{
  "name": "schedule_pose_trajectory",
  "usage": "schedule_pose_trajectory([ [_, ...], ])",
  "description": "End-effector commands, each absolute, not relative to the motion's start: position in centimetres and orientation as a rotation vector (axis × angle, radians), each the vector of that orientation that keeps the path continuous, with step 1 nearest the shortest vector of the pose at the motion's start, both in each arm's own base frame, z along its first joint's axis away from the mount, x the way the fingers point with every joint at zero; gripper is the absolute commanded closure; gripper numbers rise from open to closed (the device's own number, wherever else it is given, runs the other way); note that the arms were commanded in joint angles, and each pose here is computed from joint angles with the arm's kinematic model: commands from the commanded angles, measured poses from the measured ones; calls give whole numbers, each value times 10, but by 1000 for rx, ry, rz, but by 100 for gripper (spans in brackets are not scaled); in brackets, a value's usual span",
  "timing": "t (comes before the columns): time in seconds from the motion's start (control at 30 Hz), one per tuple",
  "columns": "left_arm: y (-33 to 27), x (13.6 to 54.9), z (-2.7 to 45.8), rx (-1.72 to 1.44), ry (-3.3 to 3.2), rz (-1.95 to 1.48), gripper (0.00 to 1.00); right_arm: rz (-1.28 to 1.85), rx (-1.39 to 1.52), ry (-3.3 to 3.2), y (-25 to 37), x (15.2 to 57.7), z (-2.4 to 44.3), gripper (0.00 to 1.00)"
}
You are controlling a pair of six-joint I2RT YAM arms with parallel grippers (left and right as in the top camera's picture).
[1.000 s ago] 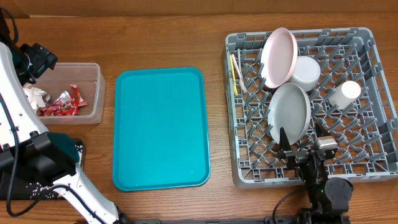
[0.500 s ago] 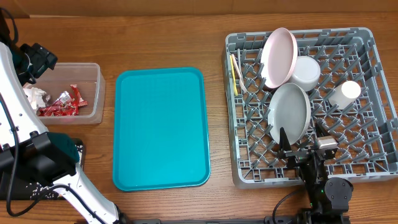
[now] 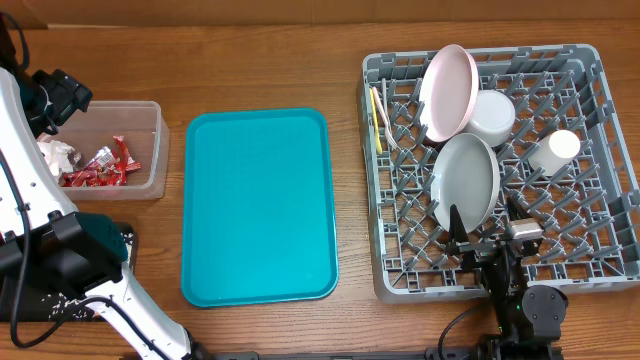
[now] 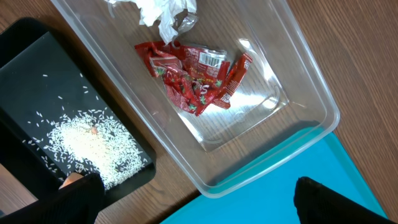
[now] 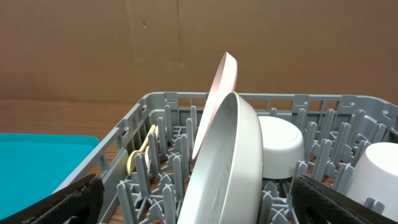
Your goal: Sort waste into correct bins and load items into the dishwasher rack
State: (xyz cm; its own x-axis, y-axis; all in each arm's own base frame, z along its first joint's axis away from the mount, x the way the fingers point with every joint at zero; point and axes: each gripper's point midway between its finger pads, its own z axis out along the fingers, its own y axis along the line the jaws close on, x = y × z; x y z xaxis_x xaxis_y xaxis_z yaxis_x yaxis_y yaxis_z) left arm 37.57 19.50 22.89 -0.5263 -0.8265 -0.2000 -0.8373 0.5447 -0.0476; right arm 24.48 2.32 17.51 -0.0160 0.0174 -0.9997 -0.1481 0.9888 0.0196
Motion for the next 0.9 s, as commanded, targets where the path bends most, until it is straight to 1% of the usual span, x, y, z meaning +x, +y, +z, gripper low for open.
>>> schedule_pose_trajectory([
  [0.0, 191, 374, 244, -1358, 2564, 77, 0, 128, -100, 1577, 22, 245, 173, 0],
  [0.17, 171, 366, 271, -1282, 2526, 63, 0, 128, -100, 1577, 22, 245, 173, 0],
  [0.3, 137, 351, 285, -1176, 2513, 41, 0, 128, -100, 1577, 22, 245, 173, 0],
  [0.37, 115, 341, 284, -1109, 2530, 26, 0, 128, -100, 1577, 22, 245, 173, 0],
  [0.6, 36, 284, 276, -850, 2659, -20, 0, 128, -100, 1577, 22, 245, 173, 0],
  [0.8, 15, 240, 267, -756, 2685, -37, 0, 128, -100, 1577, 22, 245, 173, 0],
  [0.87, 16, 238, 269, -747, 2629, -55, 0, 128, -100, 1577, 22, 245, 174, 0],
])
